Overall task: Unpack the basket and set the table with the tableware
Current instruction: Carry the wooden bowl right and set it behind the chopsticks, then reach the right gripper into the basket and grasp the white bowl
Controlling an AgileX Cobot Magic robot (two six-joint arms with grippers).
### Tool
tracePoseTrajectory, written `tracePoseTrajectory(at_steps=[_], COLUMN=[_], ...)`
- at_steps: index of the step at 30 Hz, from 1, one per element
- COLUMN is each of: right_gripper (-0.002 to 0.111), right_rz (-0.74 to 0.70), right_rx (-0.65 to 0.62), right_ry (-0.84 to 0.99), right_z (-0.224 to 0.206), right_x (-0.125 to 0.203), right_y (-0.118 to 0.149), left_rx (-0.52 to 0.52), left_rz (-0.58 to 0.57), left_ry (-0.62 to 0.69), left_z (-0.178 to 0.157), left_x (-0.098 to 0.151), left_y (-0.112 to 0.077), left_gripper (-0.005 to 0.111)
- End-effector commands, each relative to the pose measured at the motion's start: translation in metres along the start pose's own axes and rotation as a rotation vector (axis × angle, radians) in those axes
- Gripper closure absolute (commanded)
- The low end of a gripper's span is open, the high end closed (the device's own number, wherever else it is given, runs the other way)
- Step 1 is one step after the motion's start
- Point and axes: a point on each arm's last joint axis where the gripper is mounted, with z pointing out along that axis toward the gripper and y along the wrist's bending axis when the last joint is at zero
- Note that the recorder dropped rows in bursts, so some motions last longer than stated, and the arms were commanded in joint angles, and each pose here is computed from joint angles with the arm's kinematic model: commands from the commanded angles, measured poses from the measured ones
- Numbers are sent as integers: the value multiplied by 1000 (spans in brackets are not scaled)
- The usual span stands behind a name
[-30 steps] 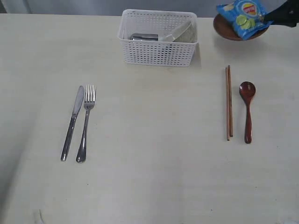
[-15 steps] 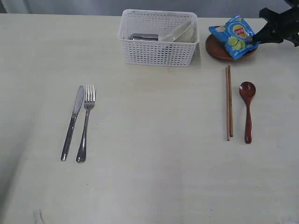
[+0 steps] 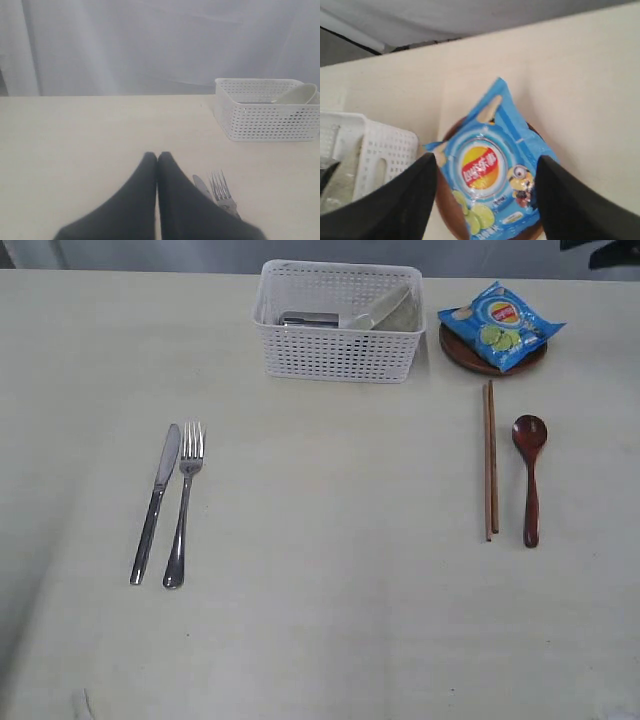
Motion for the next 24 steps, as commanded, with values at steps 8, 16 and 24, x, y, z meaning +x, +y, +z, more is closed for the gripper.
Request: tracePoseTrajectory(at_steps=[8,16,24], right_gripper=[67,67,67], right_rz=[-96,-236,-280], right_rx=[-268,48,225], right_ry=[-59,161,238], right_z=[-43,19,68], right_x=[-14,23,58], right_y=[113,194,241], left_rx=[2,2,2], left_rz=[-4,-4,-4], left_ry=[-7,-7,-7], left_z=[0,0,0], left_x=[0,0,0], left_y=[0,0,0], left_gripper=[107,107,107])
